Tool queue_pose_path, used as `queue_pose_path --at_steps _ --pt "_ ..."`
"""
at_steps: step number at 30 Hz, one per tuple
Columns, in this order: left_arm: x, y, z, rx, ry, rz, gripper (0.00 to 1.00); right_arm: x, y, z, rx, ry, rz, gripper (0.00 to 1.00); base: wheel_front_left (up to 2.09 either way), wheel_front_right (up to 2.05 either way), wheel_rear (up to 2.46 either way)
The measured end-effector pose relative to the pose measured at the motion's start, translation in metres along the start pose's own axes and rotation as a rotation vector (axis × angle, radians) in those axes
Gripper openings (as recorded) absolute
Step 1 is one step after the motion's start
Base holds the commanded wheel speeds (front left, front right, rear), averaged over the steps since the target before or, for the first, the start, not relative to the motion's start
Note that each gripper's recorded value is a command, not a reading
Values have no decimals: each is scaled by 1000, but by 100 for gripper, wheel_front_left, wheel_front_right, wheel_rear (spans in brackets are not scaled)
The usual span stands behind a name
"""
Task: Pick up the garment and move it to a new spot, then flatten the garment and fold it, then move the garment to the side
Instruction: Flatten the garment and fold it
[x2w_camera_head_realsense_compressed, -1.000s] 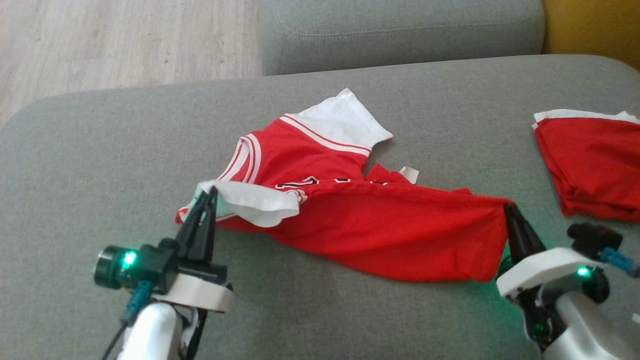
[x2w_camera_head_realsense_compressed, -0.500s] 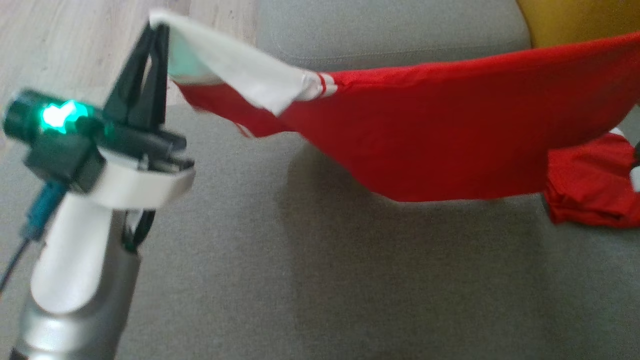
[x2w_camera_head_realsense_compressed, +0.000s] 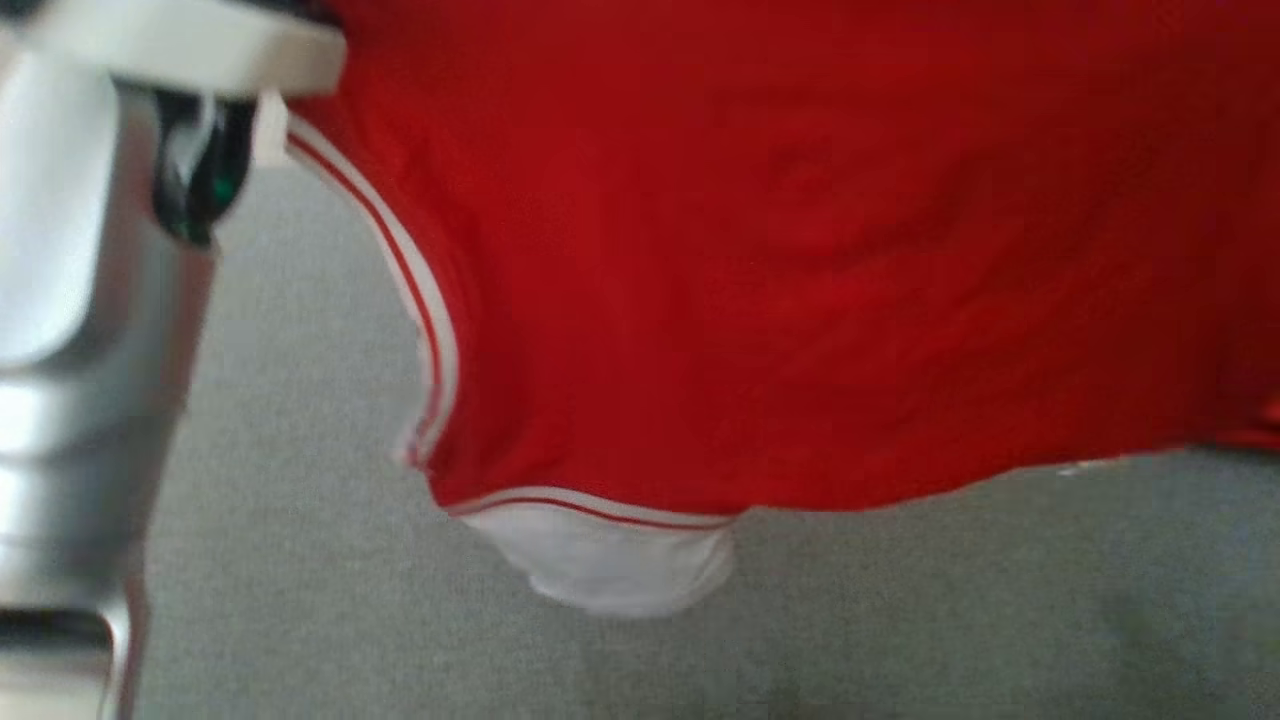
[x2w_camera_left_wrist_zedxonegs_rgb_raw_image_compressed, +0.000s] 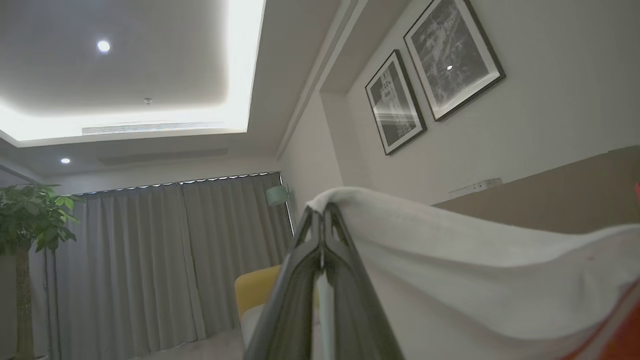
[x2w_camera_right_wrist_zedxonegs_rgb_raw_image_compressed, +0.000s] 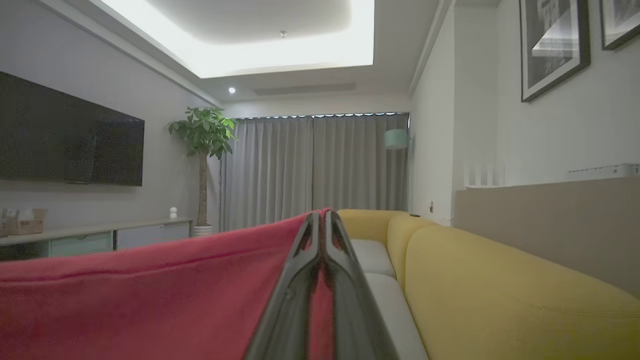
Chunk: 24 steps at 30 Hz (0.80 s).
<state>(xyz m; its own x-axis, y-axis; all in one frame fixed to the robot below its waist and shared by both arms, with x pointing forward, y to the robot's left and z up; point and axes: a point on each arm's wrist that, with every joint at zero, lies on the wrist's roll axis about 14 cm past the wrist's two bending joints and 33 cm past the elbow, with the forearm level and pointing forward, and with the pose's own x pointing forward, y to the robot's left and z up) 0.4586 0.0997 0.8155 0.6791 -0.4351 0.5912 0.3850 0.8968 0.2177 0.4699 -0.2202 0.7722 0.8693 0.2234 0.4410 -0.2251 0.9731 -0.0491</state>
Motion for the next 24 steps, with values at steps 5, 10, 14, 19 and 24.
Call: queue_pose_path --at_steps 5,10,14,19,24 --pt "25 30 -47 34 71 34 0 46 -1 -51 19 92 8 0 0 0 0" --pt "49 60 -80 84 73 75 0 90 -5 -80 38 47 -6 0 0 0 0" --pt "70 66 -85 94 36 78 0 119 -2 -90 24 -34 7 0 0 0 0" --pt "66 67 -104 85 33 70 0 129 7 -137 17 11 30 0 0 0 0" --pt "13 62 -175 3 199 87 0 116 11 -195 31 135 38 0 0 0 0"
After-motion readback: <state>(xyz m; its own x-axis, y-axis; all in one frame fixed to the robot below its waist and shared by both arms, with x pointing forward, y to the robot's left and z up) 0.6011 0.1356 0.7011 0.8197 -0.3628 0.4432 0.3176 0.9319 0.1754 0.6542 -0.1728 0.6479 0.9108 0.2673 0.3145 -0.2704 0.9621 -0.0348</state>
